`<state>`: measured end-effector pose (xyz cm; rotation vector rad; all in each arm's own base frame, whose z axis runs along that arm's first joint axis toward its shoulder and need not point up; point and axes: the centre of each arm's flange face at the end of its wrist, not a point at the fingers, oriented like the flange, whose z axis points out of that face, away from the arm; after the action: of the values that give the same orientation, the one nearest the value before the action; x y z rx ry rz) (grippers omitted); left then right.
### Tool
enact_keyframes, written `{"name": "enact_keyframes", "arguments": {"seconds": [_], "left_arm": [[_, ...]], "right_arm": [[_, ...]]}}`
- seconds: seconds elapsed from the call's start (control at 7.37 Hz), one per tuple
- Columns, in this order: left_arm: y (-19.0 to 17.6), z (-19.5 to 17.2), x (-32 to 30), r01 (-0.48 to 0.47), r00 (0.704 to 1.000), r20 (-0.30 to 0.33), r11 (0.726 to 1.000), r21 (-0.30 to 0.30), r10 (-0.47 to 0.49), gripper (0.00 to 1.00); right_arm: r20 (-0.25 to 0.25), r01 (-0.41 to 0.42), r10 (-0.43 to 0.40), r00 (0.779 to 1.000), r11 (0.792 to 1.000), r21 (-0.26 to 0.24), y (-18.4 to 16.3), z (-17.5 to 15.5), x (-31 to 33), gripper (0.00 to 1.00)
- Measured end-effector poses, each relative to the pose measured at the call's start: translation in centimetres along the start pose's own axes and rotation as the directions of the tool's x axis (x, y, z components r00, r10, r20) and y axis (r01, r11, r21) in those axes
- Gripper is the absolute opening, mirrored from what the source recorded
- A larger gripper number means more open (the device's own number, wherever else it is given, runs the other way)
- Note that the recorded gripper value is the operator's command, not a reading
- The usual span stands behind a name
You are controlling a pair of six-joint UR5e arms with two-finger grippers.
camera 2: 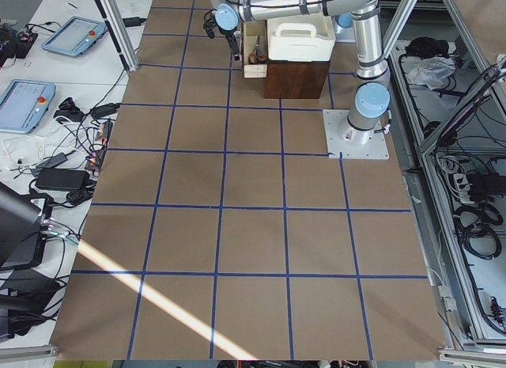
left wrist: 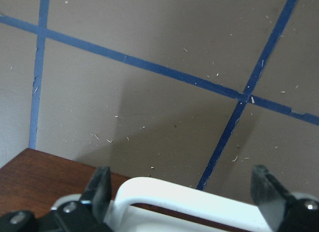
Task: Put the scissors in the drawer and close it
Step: 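Push the drawer closed toward the robot with the left gripper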
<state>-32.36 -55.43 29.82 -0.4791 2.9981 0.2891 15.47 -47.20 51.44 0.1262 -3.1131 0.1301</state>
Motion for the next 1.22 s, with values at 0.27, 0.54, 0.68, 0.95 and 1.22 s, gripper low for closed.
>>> {"name": "enact_keyframes", "arguments": {"seconds": [0.27,0.54,0.68,0.95,1.22], "left_arm": [[0.5,0.0,-0.3,-0.003,1.0,0.018,1.0,-0.027,0.003,1.0],[1.1,0.1,-0.6,-0.005,0.999,0.038,0.998,-0.06,0.007,1.0],[1.4,0.2,-0.7,-0.004,0.999,0.046,0.997,-0.079,0.008,1.0],[2.0,0.3,-1.0,-0.003,0.998,0.069,0.993,-0.118,0.011,1.0],[2.5,0.6,-1.3,-0.002,0.996,0.091,0.989,-0.146,0.016,1.0]], "right_arm": [[0.002,0.001,-0.001,1.0,1.0,0.001,0.0,0.0,-0.1,1.0],[0.007,-0.001,0.001,1.0,1.0,0.0,0.0,0.0,-0.1,1.0],[0.008,-0.002,0.002,1.0,1.0,-0.001,0.0,0.0,-0.1,1.0],[0.005,-0.002,0.002,1.0,1.0,0.0,0.0,0.0,-0.1,1.0],[0.003,-0.002,0.002,1.0,1.0,0.0,0.0,0.0,-0.1,1.0]]}}
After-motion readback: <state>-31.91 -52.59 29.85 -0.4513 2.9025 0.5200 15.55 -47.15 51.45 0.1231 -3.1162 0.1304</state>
